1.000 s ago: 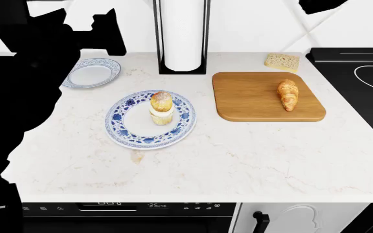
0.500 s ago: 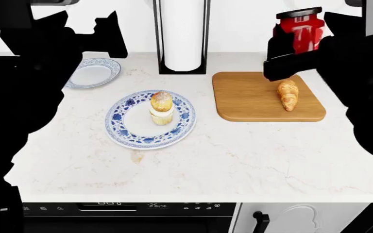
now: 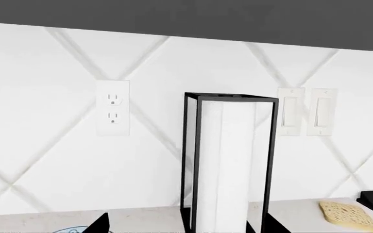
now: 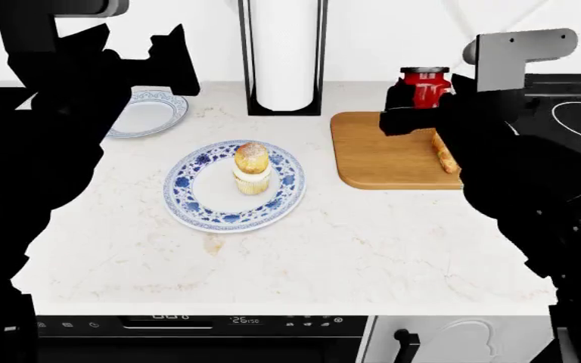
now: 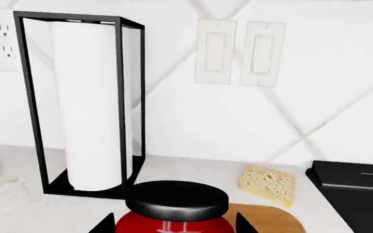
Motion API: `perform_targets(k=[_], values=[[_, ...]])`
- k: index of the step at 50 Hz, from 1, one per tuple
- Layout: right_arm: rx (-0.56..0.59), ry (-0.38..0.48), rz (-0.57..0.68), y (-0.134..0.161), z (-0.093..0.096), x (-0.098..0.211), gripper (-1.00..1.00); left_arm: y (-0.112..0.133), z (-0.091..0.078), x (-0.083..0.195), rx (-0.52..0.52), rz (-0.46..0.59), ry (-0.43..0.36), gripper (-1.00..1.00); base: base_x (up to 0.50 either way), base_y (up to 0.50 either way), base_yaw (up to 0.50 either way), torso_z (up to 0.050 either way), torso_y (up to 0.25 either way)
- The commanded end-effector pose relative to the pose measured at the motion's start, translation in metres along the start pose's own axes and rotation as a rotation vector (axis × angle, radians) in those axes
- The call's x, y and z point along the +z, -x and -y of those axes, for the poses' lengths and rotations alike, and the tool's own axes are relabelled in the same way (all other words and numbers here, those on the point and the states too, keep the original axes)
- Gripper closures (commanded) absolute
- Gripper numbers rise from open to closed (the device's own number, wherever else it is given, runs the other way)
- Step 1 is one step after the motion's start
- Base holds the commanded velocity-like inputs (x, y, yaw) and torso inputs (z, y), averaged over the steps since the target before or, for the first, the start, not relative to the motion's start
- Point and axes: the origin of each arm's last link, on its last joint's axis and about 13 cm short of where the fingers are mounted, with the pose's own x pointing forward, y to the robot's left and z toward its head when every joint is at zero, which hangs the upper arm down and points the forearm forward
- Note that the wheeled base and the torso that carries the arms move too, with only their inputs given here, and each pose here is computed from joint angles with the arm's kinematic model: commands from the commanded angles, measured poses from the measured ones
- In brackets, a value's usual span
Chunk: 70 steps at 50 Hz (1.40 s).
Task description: From the different types of pastries on the counter, select a croissant and place it on the cutting board. Then retrieve a jar of jam from the cabinet and place it alongside the croissant on the cutting board.
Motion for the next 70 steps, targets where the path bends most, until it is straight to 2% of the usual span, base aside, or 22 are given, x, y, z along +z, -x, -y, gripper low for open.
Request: perform_targets(k=[1,14,22,32,41,52,70], values=[[-0.027,-0.007,-0.017,-0.041,-0.006,-0.032,1.00,-0.001,0.000,-0.001,0.001,-0.004,0.000,-1.00,0.00,0.00,0.00,0.000,0.000],[-0.075,0.049,-0.122,-0.085,-0.019,-0.047,1.00,-0.002,0.000,-0.001,-0.003,-0.002,-0.005,-1.00,0.00,0.00,0.00,0.000,0.001],[-0.095,0.087,-0.143,-0.095,-0.022,-0.047,1.00,-0.003,-0.002,-0.003,0.002,-0.004,0.000,-1.00,0.00,0.00,0.00,0.000,0.000],[-0.094,0.104,-0.154,-0.093,-0.022,-0.054,1.00,-0.002,-0.001,-0.004,0.003,0.023,-0.010,-1.00,0.00,0.00,0.00,0.002,0.000],[-0.097,0.105,-0.144,-0.094,-0.022,-0.050,1.00,0.000,-0.001,-0.003,0.016,0.047,-0.038,-1.00,0.00,0.00,0.00,0.001,-0.225],[-0.104,0.104,-0.127,-0.092,-0.021,-0.044,1.00,-0.001,-0.003,-0.002,0.027,0.026,-0.010,-1.00,0.00,0.00,0.00,0.000,-0.021],[-0.081,0.120,-0.243,-0.049,-0.016,-0.068,1.00,0.000,0.000,-0.001,0.018,0.029,-0.011,-1.00,0.00,0.00,0.00,0.000,0.000]])
